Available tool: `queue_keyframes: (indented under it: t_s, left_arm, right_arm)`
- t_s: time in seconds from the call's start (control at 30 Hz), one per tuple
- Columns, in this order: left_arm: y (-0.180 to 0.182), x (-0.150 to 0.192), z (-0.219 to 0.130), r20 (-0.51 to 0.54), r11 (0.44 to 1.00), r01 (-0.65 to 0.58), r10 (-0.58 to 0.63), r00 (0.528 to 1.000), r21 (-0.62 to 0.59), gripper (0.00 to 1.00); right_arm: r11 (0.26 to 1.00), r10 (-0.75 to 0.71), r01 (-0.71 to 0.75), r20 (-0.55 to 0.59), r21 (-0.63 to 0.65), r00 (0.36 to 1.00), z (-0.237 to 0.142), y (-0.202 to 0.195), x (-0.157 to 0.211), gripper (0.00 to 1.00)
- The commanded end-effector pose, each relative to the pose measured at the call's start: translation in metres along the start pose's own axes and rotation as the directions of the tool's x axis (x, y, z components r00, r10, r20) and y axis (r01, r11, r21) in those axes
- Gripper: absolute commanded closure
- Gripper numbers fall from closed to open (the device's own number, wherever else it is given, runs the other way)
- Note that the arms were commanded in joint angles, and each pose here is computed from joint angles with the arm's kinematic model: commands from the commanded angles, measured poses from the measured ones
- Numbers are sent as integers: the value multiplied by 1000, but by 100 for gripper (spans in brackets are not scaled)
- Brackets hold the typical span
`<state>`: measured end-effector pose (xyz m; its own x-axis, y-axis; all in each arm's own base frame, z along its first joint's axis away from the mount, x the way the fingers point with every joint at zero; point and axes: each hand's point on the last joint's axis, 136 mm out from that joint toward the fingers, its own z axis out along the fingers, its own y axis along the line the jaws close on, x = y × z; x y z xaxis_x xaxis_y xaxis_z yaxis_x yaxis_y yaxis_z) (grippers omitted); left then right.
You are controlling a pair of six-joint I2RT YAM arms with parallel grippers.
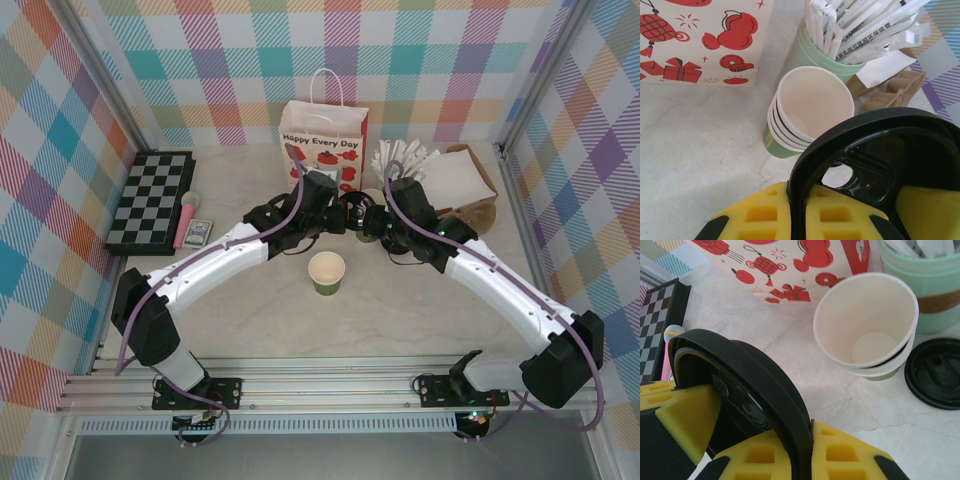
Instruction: Pack the takeout coffee
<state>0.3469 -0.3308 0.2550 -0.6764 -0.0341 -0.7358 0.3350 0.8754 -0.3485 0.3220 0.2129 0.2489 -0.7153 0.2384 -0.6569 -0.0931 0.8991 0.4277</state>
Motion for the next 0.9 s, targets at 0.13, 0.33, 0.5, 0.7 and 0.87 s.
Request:
queue_keyframes:
  t_s: [0.13, 0.33, 0.5, 0.7, 0.87]
  left_arm:
    - [-21, -15, -38, 51, 988, 8, -16, 999, 155, 64]
    - [13, -25, -68, 131, 965, 171, -199, 971, 197, 30]
    - [58, -26, -100, 199, 941, 300, -328, 924, 158, 0]
    - [82, -20, -116, 158, 920, 366, -385, 909, 138, 0]
    - [97, -22, -140, 68, 934, 348, -354, 933, 84, 0]
  right_arm:
    - [951, -309, 307, 211, 45, 927, -20, 7, -44, 100]
    - [818, -563, 573, 275, 51, 779, -35, 24, -54, 100]
    - [641, -738, 763, 339, 81, 584, -43, 39, -58, 100]
    - [346, -783, 930, 585, 128, 211, -70, 83, -51, 100]
    - [100, -750, 935, 643, 342, -155, -90, 110, -47, 100]
